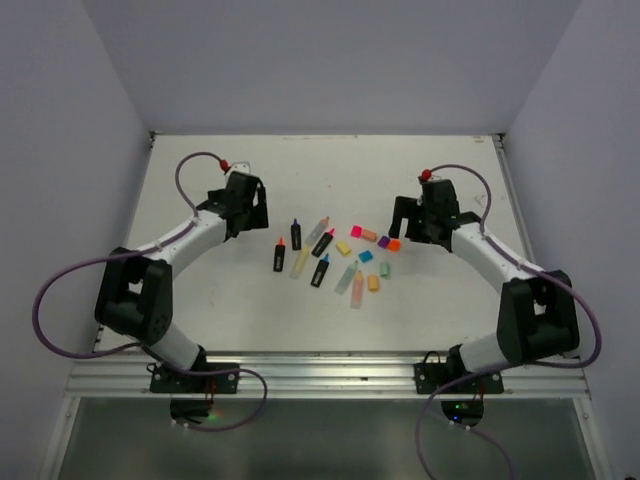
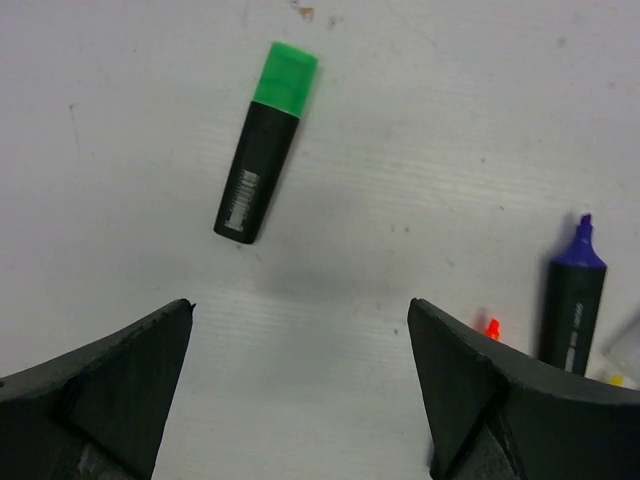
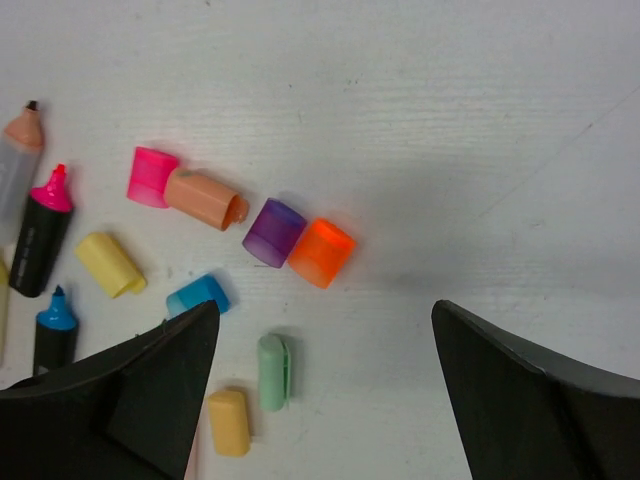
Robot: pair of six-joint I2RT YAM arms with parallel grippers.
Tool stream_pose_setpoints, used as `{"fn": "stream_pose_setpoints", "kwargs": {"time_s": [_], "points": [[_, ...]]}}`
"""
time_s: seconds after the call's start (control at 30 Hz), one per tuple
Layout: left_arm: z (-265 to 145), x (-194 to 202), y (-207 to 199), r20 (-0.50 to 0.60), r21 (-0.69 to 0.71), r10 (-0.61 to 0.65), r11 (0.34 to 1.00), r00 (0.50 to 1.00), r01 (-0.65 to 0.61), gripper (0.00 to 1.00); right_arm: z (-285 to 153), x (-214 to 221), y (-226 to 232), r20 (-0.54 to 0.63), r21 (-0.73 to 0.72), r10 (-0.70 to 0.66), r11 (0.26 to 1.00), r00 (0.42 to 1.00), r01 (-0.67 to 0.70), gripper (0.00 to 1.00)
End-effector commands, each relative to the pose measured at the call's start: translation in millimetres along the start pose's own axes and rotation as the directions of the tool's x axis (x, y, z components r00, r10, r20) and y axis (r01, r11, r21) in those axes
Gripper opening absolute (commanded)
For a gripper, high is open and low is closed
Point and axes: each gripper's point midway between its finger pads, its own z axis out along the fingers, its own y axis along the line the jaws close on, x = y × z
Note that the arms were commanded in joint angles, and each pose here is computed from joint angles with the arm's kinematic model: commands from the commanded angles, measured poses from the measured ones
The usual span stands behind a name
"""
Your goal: Open the pen caps
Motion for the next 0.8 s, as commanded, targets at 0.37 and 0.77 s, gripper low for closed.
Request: {"fn": "stream_pose_setpoints", "kwargs": {"time_s": [0.37,0.77], "points": [[88,-5,36,-0.237,0.034,-0.010,0.999,0.971,0.018,0.68,-64,-49,16,0.237,-0.082,0.001,0.996,0.972,0.020,0.94],[103,1,30,-0.290,0.094,0.019,0.995,0.957,0.009,0.51,-64,-51,19,0.243,-0.094,-0.005,0.995,0.970,0.029,0.94]]}}
